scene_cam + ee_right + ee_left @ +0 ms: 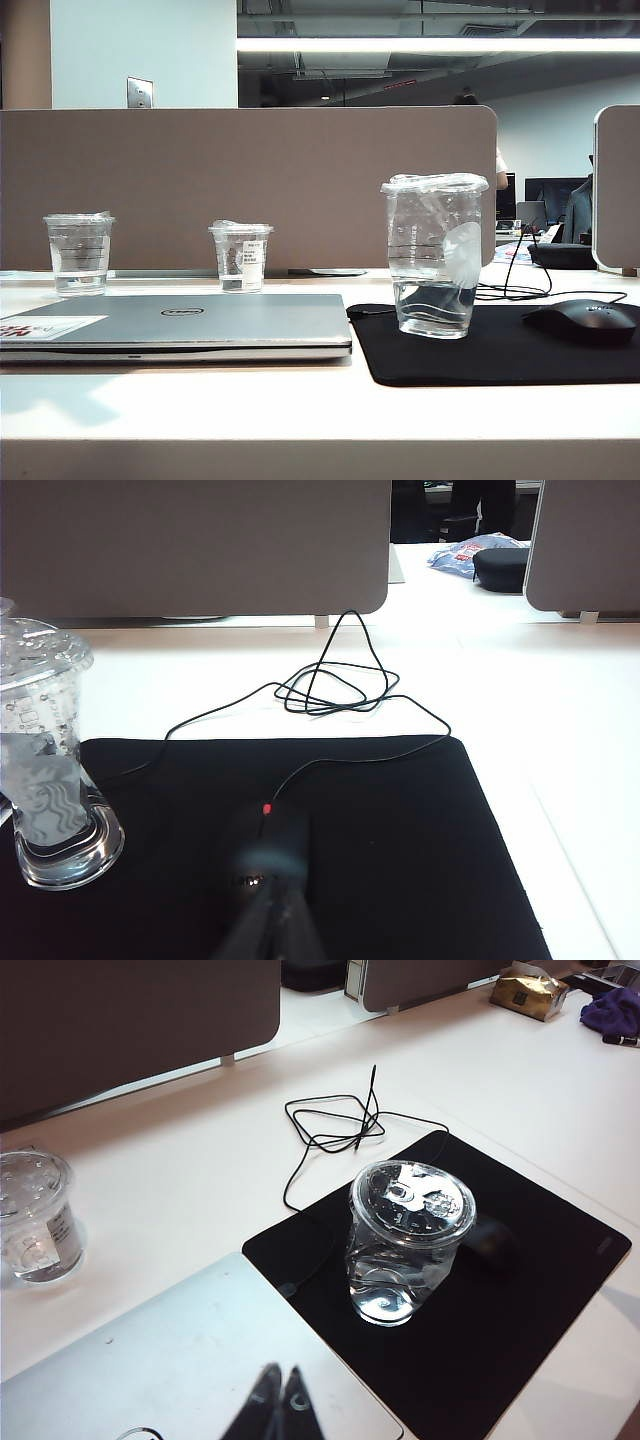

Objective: Pick up the coffee cup on the right and place it on the right side of the laptop.

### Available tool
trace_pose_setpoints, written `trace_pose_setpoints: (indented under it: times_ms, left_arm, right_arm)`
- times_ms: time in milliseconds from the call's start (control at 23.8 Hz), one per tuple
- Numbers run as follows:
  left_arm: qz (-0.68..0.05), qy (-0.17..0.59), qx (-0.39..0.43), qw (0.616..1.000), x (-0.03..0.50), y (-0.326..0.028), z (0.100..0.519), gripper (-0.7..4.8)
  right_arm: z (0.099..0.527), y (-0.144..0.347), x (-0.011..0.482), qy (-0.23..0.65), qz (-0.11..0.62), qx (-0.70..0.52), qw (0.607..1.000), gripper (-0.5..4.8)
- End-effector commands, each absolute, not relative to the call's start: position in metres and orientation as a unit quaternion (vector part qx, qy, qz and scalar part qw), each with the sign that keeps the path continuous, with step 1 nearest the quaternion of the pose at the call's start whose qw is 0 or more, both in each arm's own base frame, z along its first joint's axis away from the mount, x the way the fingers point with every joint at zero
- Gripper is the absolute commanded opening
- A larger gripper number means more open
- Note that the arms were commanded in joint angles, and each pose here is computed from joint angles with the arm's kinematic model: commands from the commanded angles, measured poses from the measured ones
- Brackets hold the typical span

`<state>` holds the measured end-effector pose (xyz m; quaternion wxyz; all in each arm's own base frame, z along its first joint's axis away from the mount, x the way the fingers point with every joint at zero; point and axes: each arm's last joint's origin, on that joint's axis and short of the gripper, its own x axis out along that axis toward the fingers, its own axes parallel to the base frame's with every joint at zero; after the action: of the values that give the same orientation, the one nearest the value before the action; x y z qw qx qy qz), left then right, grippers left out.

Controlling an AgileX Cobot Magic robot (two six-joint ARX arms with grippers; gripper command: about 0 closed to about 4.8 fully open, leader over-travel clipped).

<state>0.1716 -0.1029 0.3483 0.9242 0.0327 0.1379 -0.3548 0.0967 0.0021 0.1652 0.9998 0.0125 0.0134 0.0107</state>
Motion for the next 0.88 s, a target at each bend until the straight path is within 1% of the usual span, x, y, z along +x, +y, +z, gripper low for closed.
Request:
trace_pose_setpoints:
  times_ms: [42,252,504,672,756,883]
  left_arm:
    - [-0.354,0.128,0.031,0.926,0.171,-0.102,0.351,-0.05]
    - [-0.318,0.120,0.031,0.940,0.164,-0.089,0.356,-0.06]
    - [-0.255,0.065,0.018,0.965,0.158,-0.060,0.352,-0.06]
    - [-0.226,0.003,0.013,0.974,0.150,-0.047,0.341,-0.06]
    - [-0.194,-0.033,0.013,0.980,0.139,-0.035,0.325,-0.06]
    - [-0.171,-0.046,0.014,0.984,0.130,-0.027,0.311,-0.06]
  right_arm:
    - [0.170,0.002,0.096,-0.001,0.012,0.011,1.000,-0.08]
    - [0.169,0.002,0.096,0.000,0.012,0.011,1.000,-0.08]
    - [0.169,0.002,0.096,0.001,0.012,0.011,1.000,-0.08]
    - [0.169,0.002,0.096,0.001,0.012,0.011,1.000,-0.08]
    - [0.169,0.002,0.096,0.001,0.012,0.011,1.000,-0.08]
    - [0.169,0.002,0.096,0.001,0.012,0.011,1.000,-0.08]
